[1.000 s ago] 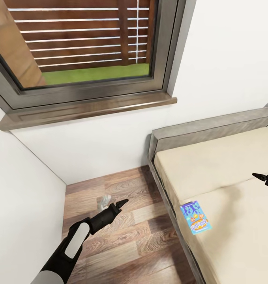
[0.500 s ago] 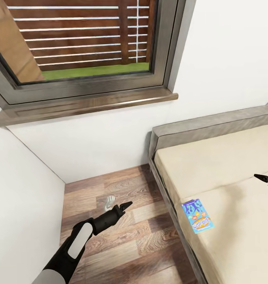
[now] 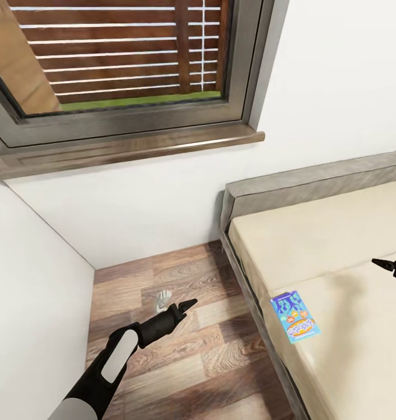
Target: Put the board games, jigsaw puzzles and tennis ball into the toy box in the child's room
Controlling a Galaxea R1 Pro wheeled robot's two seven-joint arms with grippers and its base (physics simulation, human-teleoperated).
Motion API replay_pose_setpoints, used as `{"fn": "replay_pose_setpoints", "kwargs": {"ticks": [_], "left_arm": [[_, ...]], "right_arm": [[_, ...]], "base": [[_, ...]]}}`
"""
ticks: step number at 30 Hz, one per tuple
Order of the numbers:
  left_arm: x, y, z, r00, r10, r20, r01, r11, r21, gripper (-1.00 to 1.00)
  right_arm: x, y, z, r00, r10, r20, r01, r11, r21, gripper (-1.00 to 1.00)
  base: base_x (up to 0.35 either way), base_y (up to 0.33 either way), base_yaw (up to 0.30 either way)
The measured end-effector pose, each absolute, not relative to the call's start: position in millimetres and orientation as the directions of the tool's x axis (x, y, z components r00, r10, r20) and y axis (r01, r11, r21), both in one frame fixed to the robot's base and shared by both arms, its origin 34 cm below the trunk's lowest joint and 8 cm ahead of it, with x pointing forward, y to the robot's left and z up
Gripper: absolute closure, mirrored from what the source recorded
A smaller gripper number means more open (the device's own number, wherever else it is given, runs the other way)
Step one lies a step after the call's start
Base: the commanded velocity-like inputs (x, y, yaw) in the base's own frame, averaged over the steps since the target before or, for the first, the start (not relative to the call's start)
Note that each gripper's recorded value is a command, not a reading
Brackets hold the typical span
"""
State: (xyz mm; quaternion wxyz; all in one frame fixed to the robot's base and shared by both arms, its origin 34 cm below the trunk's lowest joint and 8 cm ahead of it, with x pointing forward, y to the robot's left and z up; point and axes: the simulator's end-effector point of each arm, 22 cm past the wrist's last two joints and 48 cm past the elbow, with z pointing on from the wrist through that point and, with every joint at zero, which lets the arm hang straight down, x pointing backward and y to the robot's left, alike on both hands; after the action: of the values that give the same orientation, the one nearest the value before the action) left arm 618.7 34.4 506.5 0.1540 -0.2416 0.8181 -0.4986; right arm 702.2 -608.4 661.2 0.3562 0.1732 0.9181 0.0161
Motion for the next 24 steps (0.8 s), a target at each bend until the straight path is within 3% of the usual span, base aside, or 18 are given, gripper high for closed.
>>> {"fn": "replay_pose_setpoints", "kwargs": {"ticks": [16, 24], "left_arm": [[614.7, 27.7, 505.6, -0.84, -0.543, -0.002, -0.248, 0.386, -0.889, -1.0], [601.7, 27.0, 491.9, -0.836, -0.547, 0.034, -0.287, 0.383, -0.878, -1.0]], "right_arm": [[701.5, -603.7, 665.0, -0.693, 0.332, -0.64, 0.307, 0.939, 0.156, -1.0], [701.6, -603.8, 665.6, -0.693, 0.333, -0.64, 0.307, 0.939, 0.156, -1.0]], "base": [[0.0, 0.0, -0.009], [0.0, 0.0, -0.14]]}}
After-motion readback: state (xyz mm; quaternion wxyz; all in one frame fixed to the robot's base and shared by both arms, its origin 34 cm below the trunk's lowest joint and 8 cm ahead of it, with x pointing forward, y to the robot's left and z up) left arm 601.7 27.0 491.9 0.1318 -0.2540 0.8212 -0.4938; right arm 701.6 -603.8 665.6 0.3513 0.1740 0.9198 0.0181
